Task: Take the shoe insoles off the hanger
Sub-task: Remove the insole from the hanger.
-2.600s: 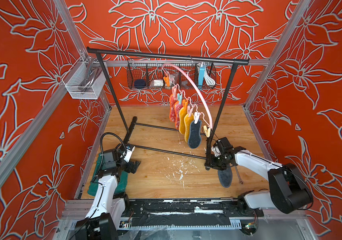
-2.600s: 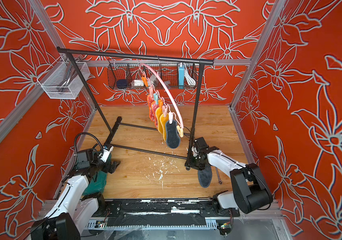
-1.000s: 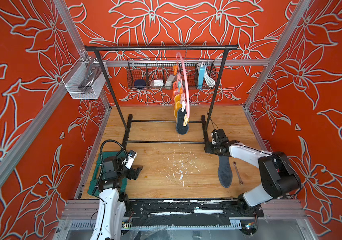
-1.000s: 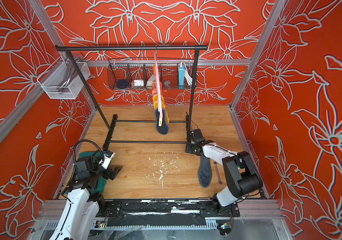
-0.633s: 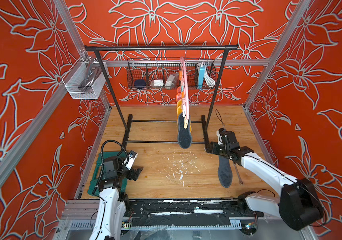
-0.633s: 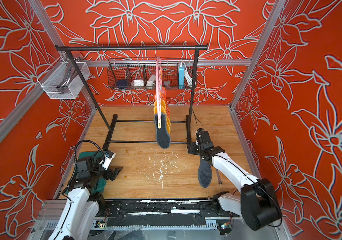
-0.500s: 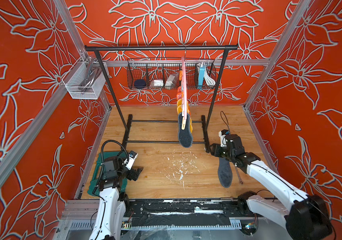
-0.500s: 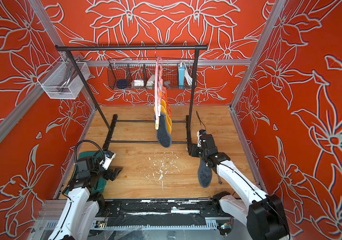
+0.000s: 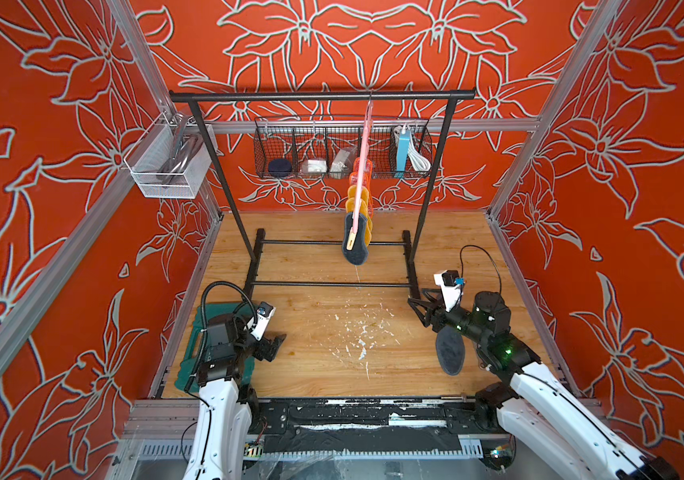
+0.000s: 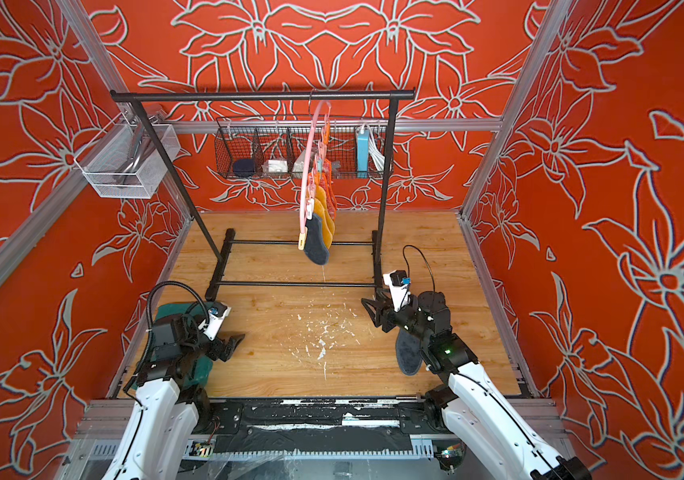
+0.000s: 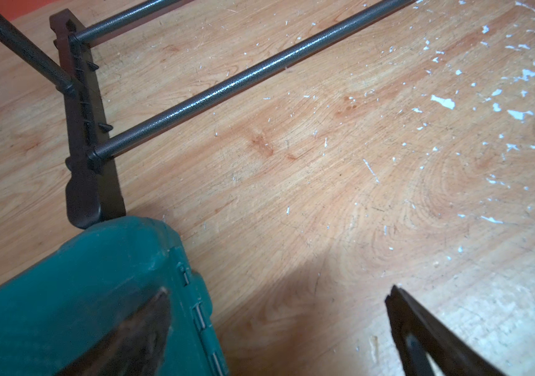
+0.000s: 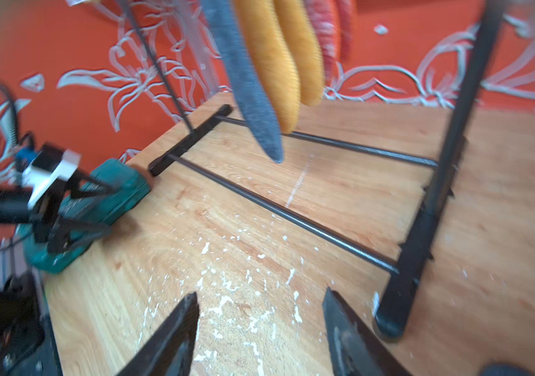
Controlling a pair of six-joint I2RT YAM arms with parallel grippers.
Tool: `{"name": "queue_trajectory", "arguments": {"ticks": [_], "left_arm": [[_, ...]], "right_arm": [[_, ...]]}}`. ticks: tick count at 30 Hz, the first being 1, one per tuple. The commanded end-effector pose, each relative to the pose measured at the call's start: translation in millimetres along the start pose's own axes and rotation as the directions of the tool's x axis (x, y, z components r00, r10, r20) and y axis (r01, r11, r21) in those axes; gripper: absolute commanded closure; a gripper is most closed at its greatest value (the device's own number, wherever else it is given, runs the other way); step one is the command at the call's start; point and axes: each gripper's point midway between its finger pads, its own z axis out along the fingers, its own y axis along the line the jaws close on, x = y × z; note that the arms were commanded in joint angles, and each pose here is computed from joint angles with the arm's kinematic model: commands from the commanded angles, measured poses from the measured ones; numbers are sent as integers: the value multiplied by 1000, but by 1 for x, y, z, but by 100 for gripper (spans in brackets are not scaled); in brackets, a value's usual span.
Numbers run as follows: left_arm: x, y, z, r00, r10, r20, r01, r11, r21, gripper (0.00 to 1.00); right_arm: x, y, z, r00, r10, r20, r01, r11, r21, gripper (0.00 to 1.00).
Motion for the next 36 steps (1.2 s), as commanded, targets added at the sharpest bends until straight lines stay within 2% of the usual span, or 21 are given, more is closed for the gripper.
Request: {"name": "queue_trajectory", "arguments": {"ticks": [1, 7, 15, 27, 36], "left_arm": [[3, -1, 1, 1000, -4, 1, 4, 1000, 1, 2], [4, 0, 2, 1000, -5, -3, 5, 1000, 2, 2], [4, -2, 1, 1000, 4, 7, -4, 1000, -2, 2], [5, -3, 0, 1000, 13, 15, -13, 1000, -9, 2], [5, -4, 1, 1000, 15, 13, -15, 1000, 0, 2]], "right_arm": [[-10, 28, -1, 975, -215, 61, 222, 965, -136, 33], [-29, 39, 10, 953, -271, 134, 293, 938, -187, 29], [-58, 40, 44, 927, -313, 206, 352, 916, -193, 29], [-72, 51, 101, 929, -316, 194, 365, 874, -322, 29], [-80, 39, 145, 945, -275, 178, 318, 899, -300, 30]]}}
